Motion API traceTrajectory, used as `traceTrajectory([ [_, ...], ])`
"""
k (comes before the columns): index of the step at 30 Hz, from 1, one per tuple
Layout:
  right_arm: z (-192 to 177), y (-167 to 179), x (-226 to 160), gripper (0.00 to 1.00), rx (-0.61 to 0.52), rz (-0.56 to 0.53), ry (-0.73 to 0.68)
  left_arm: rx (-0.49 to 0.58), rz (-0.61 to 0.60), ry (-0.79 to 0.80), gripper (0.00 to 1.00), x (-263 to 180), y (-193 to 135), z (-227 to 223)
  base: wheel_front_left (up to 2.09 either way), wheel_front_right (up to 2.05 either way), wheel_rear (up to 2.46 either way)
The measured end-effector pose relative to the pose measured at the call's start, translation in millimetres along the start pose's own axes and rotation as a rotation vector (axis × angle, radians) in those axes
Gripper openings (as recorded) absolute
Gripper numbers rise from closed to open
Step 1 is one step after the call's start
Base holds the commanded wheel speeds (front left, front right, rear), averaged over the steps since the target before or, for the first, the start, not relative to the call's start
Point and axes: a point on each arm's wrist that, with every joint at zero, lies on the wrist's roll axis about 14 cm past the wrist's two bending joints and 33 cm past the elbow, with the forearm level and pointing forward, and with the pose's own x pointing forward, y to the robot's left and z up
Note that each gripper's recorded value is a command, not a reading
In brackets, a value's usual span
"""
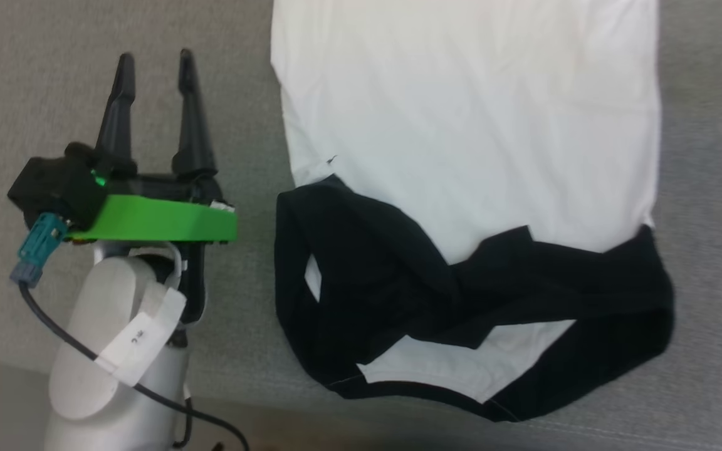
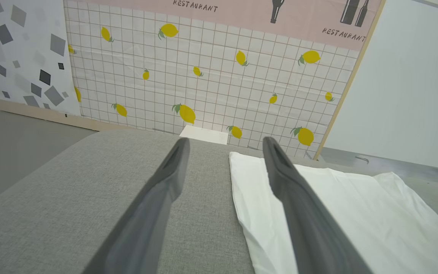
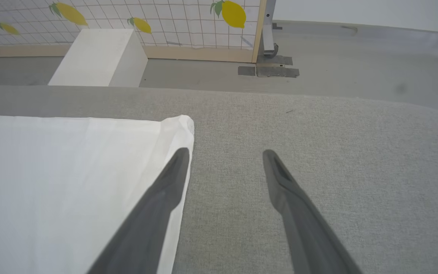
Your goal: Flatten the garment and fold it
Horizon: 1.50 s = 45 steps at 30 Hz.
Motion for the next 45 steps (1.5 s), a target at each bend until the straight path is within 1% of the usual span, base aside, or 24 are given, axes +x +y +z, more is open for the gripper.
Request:
traceTrajectory([
  [5,-8.8,6.7,41.9,1.0,-0.084,-0.04,0.098,0.028,0.01,0.012,1.0,4.1,8.4,-13.3,0.0,0.0,0.0],
  [10,-27.7,41.5,80.9,1.0,-0.158,0.004,0.173,0.046,0.04,0.046,1.0,1.6,23.1,-30.2,0.0,0.0,0.0],
  [13,-48.1,55.5,101.2,1.0,-0.213,0.018,0.231,0.068,0.056,0.076,1.0,-1.3,31.6,-42.8,0.0,0.0,0.0],
  [17,-79.5,55.0,122.4,1.0,-0.266,-0.006,0.314,0.086,0.073,0.107,1.0,-5.4,40.1,-55.6,0.0,0.0,0.0],
  [19,-79.6,54.9,130.1,1.0,-0.277,-0.017,0.311,0.09,0.081,0.122,1.0,-7.6,44.4,-61.4,0.0,0.0,0.0],
  [24,-87.8,56.7,141.7,1.0,-0.248,-0.016,0.335,0.097,0.094,0.163,1.0,-12.6,52.0,-76.1,0.0,0.0,0.0],
  [25,-87.8,55.5,142.1,0.26,-0.238,-0.019,0.34,0.097,0.096,0.167,1.0,-13.0,52.8,-77.9,0.0,0.0,0.0],
  [26,-86.9,54.8,142.0,0.0,-0.228,-0.019,0.34,0.098,0.098,0.172,1.0,-13.3,53.7,-80.0,0.0,0.0,0.0],
  [30,-82.3,57.0,138.0,0.0,-0.204,-0.007,0.321,0.089,0.087,0.178,1.0,-12.0,50.8,-84.0,0.0,0.0,0.0],
  [36,-63.9,58.2,127.7,0.0,-0.128,0.037,0.227,0.051,0.032,0.151,1.0,5.8,38.4,-77.4,0.0,0.0,0.0],
  [40,-52.3,62.0,118.0,0.0,-0.145,0.067,0.181,0.026,-0.03,0.168,1.0,41.1,31.2,-67.5,0.0,0.0,0.0],
  [45,-39.8,62.9,105.1,0.0,-0.153,0.105,0.126,0.067,-0.135,0.239,1.0,102.0,13.3,-55.8,0.0,0.0,0.0],
])
